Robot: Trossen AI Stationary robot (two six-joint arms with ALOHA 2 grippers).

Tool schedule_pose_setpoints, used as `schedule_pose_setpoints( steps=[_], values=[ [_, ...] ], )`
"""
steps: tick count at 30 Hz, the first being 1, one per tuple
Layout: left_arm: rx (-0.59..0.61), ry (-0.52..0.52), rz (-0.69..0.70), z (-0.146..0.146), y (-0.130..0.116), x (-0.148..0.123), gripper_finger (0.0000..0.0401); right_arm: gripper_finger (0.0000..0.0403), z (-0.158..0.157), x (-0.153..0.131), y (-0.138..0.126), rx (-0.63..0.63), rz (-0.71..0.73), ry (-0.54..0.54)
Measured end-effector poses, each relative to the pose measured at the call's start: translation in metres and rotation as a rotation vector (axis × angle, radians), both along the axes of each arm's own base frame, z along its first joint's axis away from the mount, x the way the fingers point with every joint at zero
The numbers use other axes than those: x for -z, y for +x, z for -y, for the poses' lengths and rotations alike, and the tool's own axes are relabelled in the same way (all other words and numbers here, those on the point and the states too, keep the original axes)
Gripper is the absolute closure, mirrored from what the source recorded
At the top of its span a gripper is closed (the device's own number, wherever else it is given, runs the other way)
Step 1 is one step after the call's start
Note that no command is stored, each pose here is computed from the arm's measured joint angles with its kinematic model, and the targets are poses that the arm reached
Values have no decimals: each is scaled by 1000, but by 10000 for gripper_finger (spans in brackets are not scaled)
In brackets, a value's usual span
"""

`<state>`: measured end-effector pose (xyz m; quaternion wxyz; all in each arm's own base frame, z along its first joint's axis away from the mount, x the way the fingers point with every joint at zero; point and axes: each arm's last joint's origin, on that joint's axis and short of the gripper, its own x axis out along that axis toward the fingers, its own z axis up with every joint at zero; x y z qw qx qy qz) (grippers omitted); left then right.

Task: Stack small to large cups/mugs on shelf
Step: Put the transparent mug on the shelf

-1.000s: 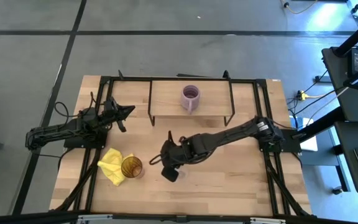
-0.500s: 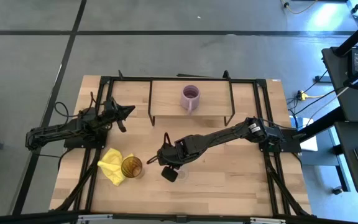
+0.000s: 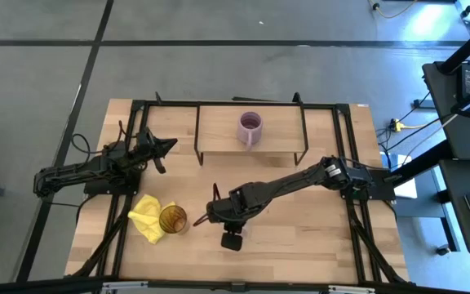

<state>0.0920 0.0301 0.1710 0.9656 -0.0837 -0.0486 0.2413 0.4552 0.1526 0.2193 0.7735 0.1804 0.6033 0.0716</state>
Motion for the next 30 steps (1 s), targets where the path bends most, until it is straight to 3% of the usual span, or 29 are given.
schedule_pose_setpoints(
  steps=[9, 13, 21, 27, 30],
  values=[
    [0, 0, 0, 0, 0, 0, 401, 396, -10, 0, -7, -127, -40, 88],
    [0, 0, 0, 0, 0, 0, 401, 396, -16, -2, -10, -129, -31, 68],
    [0, 0, 0, 0, 0, 0, 401, 396, -33, -30, -10, 44, -5, 116],
    [0, 0, 0, 0, 0, 0, 401, 392, -40, -47, -9, 145, 95, 34],
    [0, 0, 0, 0, 0, 0, 401, 368, -35, -48, -8, 109, 128, -10]
  ],
)
